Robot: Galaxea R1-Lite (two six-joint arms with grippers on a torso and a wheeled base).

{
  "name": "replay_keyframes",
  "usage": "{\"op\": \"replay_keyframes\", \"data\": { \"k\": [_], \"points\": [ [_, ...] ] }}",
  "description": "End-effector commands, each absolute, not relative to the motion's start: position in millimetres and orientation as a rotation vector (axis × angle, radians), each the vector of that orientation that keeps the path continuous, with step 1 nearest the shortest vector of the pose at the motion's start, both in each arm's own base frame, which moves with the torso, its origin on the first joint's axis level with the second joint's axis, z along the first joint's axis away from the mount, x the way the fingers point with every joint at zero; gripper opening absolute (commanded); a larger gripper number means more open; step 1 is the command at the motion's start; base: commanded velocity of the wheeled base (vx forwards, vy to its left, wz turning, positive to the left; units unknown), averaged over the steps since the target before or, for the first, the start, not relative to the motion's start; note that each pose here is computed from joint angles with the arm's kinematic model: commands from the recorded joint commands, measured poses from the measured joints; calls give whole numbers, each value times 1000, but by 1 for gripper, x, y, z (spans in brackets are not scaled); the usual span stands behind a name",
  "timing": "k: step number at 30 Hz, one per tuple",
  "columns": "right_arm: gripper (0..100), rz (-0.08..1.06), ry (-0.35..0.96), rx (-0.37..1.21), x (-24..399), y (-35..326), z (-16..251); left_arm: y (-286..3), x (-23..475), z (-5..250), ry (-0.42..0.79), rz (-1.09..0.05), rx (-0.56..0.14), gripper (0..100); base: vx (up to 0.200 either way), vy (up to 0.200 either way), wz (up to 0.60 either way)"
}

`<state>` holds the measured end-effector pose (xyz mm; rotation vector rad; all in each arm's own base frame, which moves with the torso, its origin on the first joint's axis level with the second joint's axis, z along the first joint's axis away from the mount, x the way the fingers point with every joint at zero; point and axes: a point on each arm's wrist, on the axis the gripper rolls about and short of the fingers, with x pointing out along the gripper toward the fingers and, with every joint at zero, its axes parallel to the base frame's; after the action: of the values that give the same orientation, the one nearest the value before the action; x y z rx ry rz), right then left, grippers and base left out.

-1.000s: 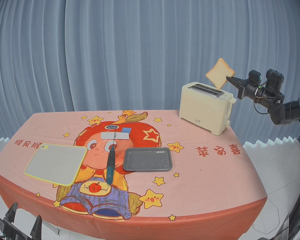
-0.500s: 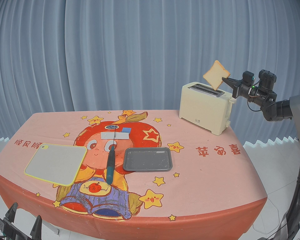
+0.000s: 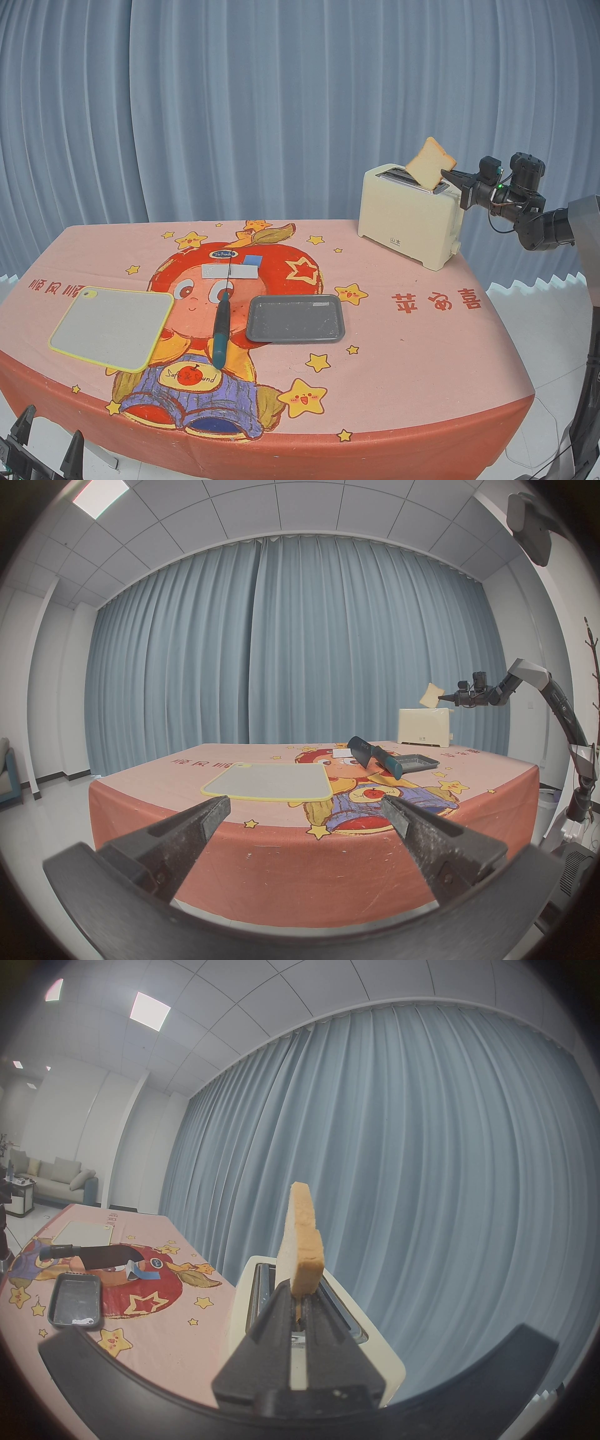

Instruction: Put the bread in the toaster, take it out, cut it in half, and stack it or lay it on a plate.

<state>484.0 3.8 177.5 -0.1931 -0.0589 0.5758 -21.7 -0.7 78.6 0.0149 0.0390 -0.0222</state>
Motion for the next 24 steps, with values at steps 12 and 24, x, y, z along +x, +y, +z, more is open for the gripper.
{"op": "replay_keyframes", "data": {
  "k": [12,24],
  "points": [
    [0,581,-38,-190,487,5,167,-1,-21,76,49,-22,15,100,0,0,0],
    [0,585,-34,-210,486,7,163,-1,-21,76,49,-22,15,100,0,0,0]
  ]
}}
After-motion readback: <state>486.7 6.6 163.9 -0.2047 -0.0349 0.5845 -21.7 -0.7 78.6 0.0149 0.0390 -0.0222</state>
